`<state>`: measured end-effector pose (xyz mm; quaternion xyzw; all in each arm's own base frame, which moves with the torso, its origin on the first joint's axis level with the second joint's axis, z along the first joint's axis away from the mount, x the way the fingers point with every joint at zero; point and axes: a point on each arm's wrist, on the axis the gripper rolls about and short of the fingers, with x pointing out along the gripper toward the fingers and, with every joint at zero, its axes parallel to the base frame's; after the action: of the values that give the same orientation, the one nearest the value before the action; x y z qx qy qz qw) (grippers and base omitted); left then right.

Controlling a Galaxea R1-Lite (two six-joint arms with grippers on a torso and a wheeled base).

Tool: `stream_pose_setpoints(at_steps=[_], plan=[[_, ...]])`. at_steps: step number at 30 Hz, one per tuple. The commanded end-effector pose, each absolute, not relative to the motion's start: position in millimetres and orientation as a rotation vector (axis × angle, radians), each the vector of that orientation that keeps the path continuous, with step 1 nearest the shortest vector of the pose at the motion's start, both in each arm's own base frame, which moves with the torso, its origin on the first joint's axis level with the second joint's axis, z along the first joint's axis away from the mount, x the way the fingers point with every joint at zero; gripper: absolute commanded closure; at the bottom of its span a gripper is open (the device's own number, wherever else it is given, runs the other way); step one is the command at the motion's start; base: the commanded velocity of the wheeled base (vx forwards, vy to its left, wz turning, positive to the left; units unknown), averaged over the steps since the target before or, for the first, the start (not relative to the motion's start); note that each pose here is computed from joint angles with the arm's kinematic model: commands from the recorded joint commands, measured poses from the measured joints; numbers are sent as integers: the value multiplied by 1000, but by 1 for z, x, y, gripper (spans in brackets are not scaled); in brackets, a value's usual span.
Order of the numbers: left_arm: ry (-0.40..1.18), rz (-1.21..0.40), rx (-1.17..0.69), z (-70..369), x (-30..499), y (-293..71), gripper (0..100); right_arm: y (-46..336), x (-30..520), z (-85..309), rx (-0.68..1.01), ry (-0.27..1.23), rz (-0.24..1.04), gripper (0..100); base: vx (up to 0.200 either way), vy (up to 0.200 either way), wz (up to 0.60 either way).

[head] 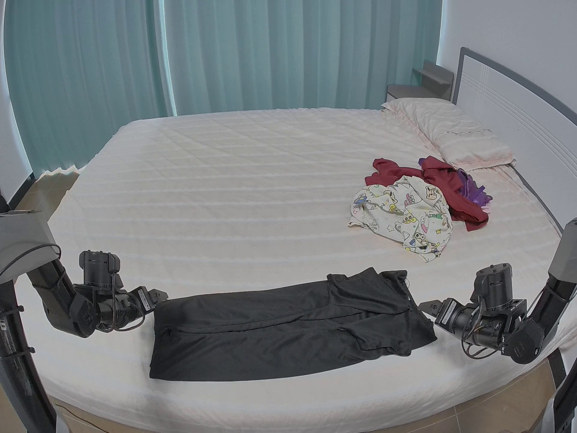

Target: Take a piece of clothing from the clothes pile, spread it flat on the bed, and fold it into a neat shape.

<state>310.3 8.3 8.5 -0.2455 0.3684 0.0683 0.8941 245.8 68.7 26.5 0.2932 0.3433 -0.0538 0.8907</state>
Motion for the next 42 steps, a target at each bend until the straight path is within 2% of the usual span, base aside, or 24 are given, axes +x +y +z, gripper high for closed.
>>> stream_pose_setpoints(at_steps=[1, 7, 16, 26, 42], plan=[[744, 127, -503, 13, 317, 6, 0, 71, 246, 23, 602, 728, -110, 0, 0, 0, 0], [822, 96, -432, 8, 314, 0, 0, 71, 247, 22, 601, 728, -109, 0, 0, 0, 0], [971, 64, -298, -32, 302, 9, 0, 74, 245, 21, 598, 738, -100, 0, 0, 0, 0], [930, -63, -344, -48, 304, 8, 0, 77, 243, 21, 594, 743, -90, 0, 0, 0, 0], [887, -94, -305, -57, 305, 6, 0, 76, 243, 17, 610, 758, -106, 0, 0, 0, 0]])
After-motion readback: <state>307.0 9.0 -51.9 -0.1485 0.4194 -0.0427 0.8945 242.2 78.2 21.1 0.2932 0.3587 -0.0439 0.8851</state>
